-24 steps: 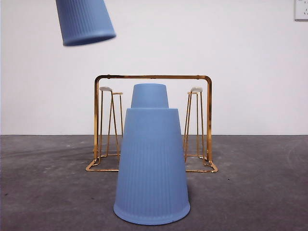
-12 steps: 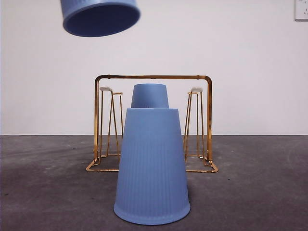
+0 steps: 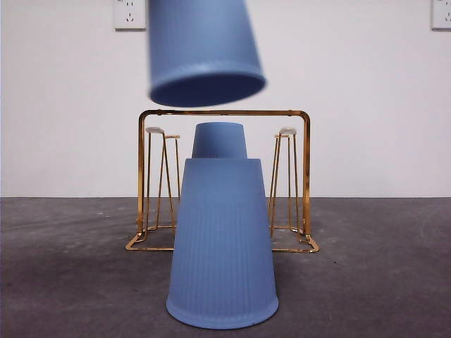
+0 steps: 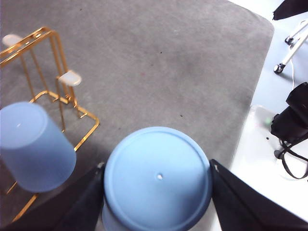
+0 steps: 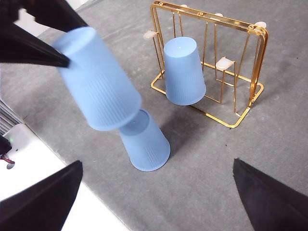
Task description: The left arm pick up the left cup on cup holder and place it on desk, then the right arm insert the right cup into the first cup, and then the left arm insert the mid cup into the first cup
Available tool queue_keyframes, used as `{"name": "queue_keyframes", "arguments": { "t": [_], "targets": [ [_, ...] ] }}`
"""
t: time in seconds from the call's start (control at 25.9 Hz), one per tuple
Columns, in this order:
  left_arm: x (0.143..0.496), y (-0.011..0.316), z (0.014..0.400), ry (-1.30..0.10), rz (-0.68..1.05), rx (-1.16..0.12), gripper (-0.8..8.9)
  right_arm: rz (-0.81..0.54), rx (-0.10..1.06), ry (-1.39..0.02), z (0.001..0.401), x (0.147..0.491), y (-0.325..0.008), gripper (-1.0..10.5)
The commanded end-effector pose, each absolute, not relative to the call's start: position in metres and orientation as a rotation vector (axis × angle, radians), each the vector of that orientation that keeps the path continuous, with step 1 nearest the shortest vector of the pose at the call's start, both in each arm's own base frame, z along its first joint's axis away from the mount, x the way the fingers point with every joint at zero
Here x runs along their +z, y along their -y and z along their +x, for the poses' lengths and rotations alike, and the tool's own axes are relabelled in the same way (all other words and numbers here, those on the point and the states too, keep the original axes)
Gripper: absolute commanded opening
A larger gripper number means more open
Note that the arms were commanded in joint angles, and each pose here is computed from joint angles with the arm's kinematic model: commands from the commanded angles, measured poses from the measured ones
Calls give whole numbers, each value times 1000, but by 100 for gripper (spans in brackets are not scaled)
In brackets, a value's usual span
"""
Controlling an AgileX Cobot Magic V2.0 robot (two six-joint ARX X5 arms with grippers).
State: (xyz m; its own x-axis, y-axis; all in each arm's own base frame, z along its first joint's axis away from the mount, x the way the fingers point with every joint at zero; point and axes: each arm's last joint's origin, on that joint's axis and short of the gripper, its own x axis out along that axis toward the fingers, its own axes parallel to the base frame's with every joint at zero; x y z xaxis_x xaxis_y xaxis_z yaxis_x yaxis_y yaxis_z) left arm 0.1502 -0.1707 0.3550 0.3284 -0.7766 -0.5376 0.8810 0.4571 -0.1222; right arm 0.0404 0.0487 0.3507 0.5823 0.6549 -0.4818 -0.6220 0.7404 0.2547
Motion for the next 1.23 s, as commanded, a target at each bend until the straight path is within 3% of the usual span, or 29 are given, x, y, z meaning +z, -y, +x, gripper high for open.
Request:
{"name": "queue_keyframes", "arguments": {
  "t": [0.04, 0.89, 1.08, 1.23],
  "targets": [
    [356, 182, 154, -552, 230, -1108, 290, 74, 749, -580, 40, 353, -49, 494],
    [274, 239, 189, -860, 379, -1102, 295, 40, 751, -566, 41, 353, -49, 494],
    [274, 240, 190, -863, 379, -1100, 499, 37, 752, -565, 41, 353, -49, 494],
    [293, 229, 182, -813, 341, -1093, 511, 46, 750, -567, 41, 353, -49, 494]
  ]
}}
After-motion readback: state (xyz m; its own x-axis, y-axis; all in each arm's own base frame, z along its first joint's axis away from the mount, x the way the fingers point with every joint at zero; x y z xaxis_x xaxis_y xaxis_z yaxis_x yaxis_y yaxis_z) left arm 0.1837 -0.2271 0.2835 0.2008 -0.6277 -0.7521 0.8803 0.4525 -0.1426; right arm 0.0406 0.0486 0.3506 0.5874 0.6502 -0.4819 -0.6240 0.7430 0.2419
